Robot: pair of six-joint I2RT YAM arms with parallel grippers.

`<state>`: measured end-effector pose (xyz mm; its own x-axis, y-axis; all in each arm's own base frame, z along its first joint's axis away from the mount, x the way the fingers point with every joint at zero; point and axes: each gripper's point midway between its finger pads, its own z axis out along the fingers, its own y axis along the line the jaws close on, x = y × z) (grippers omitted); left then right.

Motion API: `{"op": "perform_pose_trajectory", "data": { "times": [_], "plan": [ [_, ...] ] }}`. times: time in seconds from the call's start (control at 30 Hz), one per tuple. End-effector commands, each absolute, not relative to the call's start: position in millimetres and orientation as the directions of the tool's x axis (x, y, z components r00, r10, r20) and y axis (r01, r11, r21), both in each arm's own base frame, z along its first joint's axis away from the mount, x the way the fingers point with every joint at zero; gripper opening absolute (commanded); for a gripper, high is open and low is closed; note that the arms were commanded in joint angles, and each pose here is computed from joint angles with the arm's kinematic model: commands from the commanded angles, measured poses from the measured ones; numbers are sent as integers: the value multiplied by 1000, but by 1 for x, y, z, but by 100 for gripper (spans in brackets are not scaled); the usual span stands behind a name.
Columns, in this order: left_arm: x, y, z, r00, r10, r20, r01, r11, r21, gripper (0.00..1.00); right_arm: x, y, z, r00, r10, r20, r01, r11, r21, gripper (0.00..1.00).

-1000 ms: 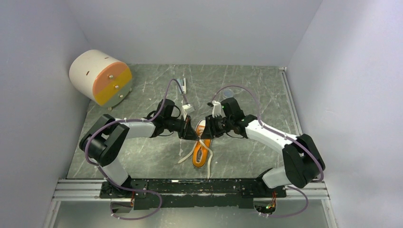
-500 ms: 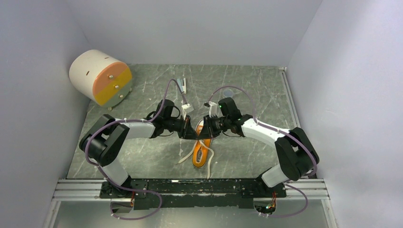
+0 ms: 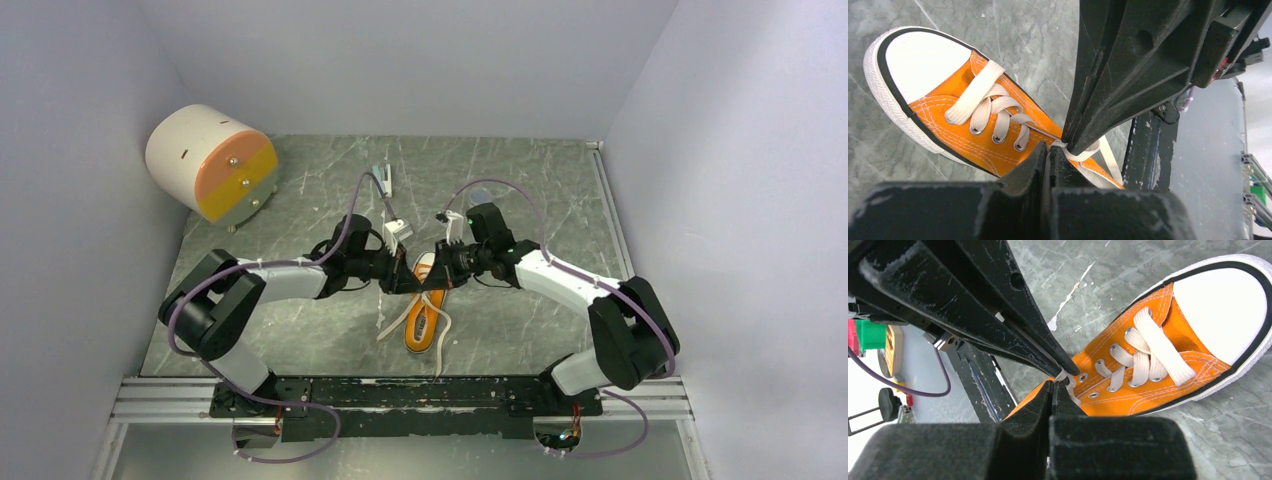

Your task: Tie the shoes

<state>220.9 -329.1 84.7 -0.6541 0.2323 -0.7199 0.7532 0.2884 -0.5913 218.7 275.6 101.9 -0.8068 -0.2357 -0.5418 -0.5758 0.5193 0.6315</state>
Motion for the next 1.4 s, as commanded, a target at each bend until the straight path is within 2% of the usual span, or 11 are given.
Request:
{"op": "perform_pose_trajectory", "data": {
  "times": [0.0,0.1,0.33,0.47,0.6,0.7,0.77,0.87,0.93,1.1,1.37],
  "plan": [
    [239,-329,82,-631,154,-760,740,415,-530,5,213,278,116,-823,-216,-525,-557,485,674,0],
    [243,-327,81,-632,128,-764,724,450,-523,5,210,283,125,-830,-195,-523,-550,446,706,0],
    [227,-344,78,-664,77,-744,709,383,-592,5,201,305,147,-887,-71,-457,-455,312,834,1],
    [222,-348,81,-689,2,-724,683,334,-649,5,193,306,149,-913,-55,-404,-402,279,872,12],
    [220,-350,83,-696,-30,-718,677,306,-669,5,181,303,152,-918,-120,-379,-397,270,877,29],
    [220,-348,82,-687,-17,-726,685,316,-656,5,187,283,146,-900,-156,-408,-436,348,830,40],
    [221,-346,82,-681,-14,-732,690,320,-649,5,199,262,139,-898,-132,-419,-434,417,798,44],
    [223,-345,81,-676,-6,-737,693,334,-639,5,219,232,120,-905,-84,-417,-394,536,747,43],
    [225,-343,82,-669,-1,-743,697,347,-628,5,226,228,111,-901,-94,-423,-399,560,726,40],
    [226,-348,86,-669,-3,-743,701,330,-633,5,231,241,101,-920,-95,-380,-373,511,775,24],
    [222,-352,92,-679,-8,-734,702,287,-652,5,217,252,86,-943,-78,-324,-321,471,821,22]
  ]
}}
